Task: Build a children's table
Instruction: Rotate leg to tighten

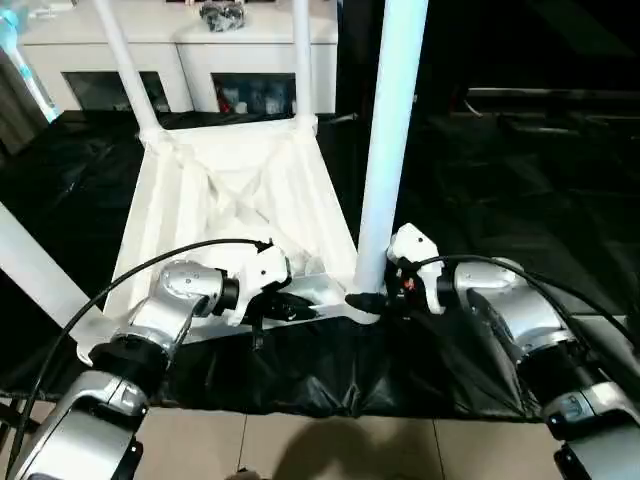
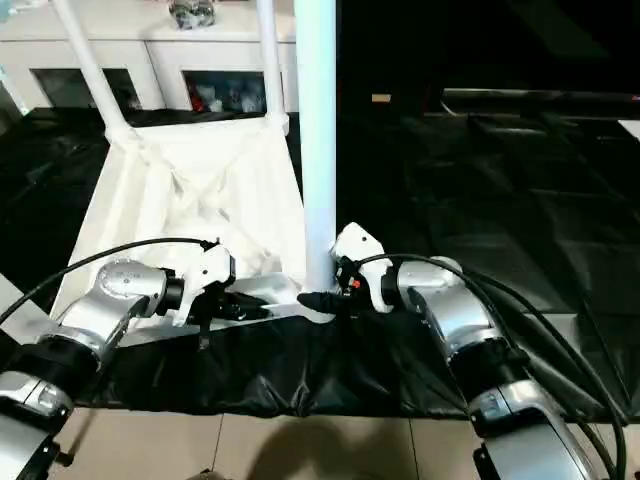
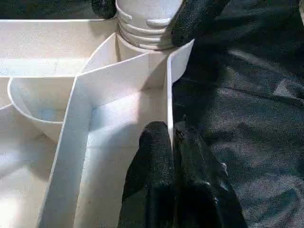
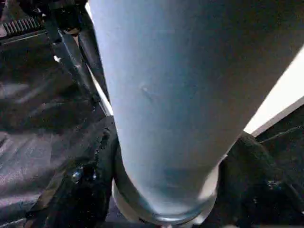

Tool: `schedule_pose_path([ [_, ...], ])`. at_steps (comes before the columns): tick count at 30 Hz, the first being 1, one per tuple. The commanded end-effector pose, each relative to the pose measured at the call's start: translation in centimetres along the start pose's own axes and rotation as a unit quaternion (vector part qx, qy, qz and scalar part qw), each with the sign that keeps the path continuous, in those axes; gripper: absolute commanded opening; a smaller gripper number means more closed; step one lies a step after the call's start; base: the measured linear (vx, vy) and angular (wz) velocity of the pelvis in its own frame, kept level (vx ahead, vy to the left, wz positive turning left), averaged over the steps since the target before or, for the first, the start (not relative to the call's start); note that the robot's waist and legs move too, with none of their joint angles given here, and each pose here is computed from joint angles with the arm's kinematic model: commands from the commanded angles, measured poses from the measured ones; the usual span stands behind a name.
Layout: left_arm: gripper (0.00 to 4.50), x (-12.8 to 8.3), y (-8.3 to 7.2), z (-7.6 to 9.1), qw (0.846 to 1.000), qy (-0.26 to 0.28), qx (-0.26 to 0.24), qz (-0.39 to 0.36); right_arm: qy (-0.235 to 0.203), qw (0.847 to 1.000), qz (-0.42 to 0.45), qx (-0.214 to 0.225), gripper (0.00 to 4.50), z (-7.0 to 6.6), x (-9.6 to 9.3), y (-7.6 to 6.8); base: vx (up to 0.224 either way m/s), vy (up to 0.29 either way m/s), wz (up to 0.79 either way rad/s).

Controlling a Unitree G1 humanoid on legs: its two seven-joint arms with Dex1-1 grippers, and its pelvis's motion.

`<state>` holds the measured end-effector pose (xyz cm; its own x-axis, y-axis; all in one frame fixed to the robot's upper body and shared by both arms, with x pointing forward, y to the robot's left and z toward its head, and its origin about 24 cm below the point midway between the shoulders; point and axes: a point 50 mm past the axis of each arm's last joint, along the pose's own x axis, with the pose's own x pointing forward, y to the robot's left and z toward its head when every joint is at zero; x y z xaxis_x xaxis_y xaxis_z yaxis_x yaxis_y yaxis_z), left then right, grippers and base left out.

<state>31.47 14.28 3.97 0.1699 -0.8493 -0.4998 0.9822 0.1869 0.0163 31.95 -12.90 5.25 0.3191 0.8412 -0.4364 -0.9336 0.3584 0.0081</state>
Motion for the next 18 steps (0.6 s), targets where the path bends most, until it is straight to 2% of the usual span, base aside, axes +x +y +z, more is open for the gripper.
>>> schedule_pose_path([
  [1, 0.00, 0.0, 0.7, -0.1, 0.999, 0.006, -0.010, 0.040, 0.003, 1.000, 0.003, -0.007, 2.69, 0.0, 0.8, 0.2, 0.000, 0.000, 0.00],
  [6, 0.00, 1.2, 1.8, 1.2, 0.995, -0.002, -0.022, 0.100, -0.014, 0.997, -0.070, 0.025, 2.67, -0.5, 1.5, -0.3, 0.000, 0.000, 0.00],
  [8, 0.00, 2.9, 2.1, 2.8, 0.992, -0.017, -0.022, 0.126, -0.019, 0.988, -0.143, 0.063, 2.67, -1.1, 2.7, 0.1, 0.000, 0.000, 0.00],
  [11, 0.00, 3.6, 2.0, 3.5, 0.991, -0.022, -0.020, 0.134, -0.022, 0.983, -0.162, 0.077, 2.67, -1.2, 3.4, 0.5, 0.000, 0.000, 0.00],
  [13, 0.00, 4.8, 1.8, 4.6, 0.989, -0.035, -0.020, 0.142, -0.027, 0.977, -0.189, 0.094, 2.67, -1.1, 4.6, 1.0, 0.000, 0.000, 0.00],
  [14, 0.00, 5.6, 1.5, 5.3, 0.988, -0.045, -0.019, 0.145, -0.035, 0.972, -0.207, 0.107, 2.67, -0.7, 5.6, 1.4, 0.000, 0.000, 0.00],
  [15, 0.00, 6.6, 1.1, 6.0, 0.988, -0.052, -0.011, 0.143, -0.054, 0.968, -0.217, 0.117, 2.67, 0.3, 7.0, 1.9, 0.000, 0.000, 0.00],
  [16, 0.00, 6.6, 1.1, 6.0, 0.988, -0.052, -0.011, 0.143, -0.054, 0.968, -0.217, 0.117, 2.67, 0.3, 7.0, 1.9, 0.000, 0.000, 0.00],
  [18, 0.00, 7.3, 0.6, 6.2, 0.989, -0.055, -0.001, 0.138, -0.078, 0.968, -0.212, 0.111, 2.67, 1.7, 8.2, 2.3, 0.000, 0.000, 0.00],
])
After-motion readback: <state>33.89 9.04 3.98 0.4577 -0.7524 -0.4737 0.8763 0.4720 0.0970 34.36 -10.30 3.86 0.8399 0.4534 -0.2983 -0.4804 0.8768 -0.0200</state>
